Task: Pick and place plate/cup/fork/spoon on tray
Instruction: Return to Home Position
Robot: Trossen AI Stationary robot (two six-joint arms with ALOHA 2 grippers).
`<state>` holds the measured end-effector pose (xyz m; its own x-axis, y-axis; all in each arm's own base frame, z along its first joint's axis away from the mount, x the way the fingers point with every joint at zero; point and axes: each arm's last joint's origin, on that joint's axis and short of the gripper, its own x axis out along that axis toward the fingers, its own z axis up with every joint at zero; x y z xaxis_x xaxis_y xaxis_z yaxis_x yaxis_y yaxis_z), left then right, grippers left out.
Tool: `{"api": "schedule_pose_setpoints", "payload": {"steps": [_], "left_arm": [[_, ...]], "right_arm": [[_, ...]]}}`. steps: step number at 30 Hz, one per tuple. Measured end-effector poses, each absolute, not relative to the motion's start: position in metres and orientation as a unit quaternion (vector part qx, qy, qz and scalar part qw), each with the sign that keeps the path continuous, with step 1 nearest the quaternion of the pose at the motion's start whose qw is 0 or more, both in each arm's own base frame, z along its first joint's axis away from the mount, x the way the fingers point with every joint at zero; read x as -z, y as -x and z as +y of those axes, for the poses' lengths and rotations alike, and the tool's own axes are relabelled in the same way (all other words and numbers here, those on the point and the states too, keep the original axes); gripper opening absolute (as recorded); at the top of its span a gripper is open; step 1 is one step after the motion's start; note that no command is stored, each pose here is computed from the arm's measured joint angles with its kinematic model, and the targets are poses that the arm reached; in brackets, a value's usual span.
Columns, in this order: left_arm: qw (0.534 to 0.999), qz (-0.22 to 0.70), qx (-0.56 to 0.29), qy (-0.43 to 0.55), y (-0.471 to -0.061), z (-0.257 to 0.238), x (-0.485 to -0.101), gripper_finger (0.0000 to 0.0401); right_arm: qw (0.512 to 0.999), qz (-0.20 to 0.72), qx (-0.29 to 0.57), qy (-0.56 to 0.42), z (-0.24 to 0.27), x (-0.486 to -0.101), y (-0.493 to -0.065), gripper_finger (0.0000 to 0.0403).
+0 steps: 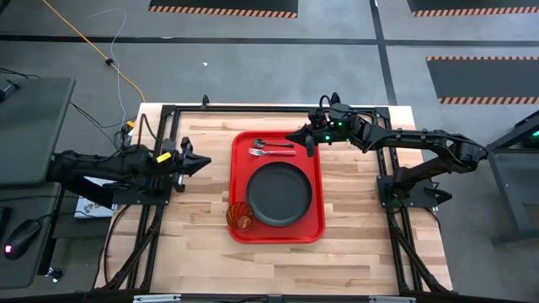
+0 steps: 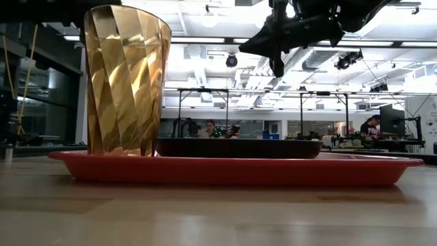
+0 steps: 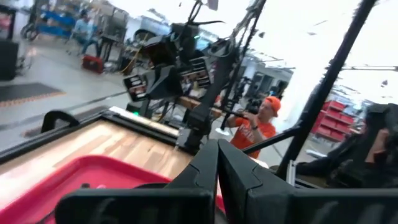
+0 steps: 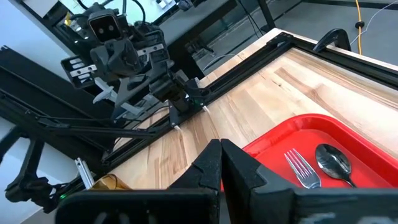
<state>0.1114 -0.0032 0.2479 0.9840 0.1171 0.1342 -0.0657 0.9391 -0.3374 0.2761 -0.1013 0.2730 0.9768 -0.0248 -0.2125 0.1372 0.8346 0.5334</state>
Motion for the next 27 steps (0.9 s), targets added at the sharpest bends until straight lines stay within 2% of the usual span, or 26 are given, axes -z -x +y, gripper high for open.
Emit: {"api": "schedule_pose_setpoints", "payload": {"steps": [11, 19, 27], "left_arm": [[0.971, -0.135, -0.026, 0.195, -0.085, -0.002, -0.222, 0.0], [0.963, -0.155, 0.008, 0.222, -0.092, -0.004, -0.196, 0.0], [0.966, -0.142, 0.063, 0.206, -0.093, -0.007, -0.195, 0.0]], "right_arm": [[0.953, 0.099, 0.043, -0.284, -0.101, -0.273, -0.276, 0.0], [0.953, 0.098, 0.042, -0.284, -0.101, -0.273, -0.276, 0.0], [0.954, 0.099, 0.03, -0.282, -0.095, -0.274, -0.279, 0.0]]}}
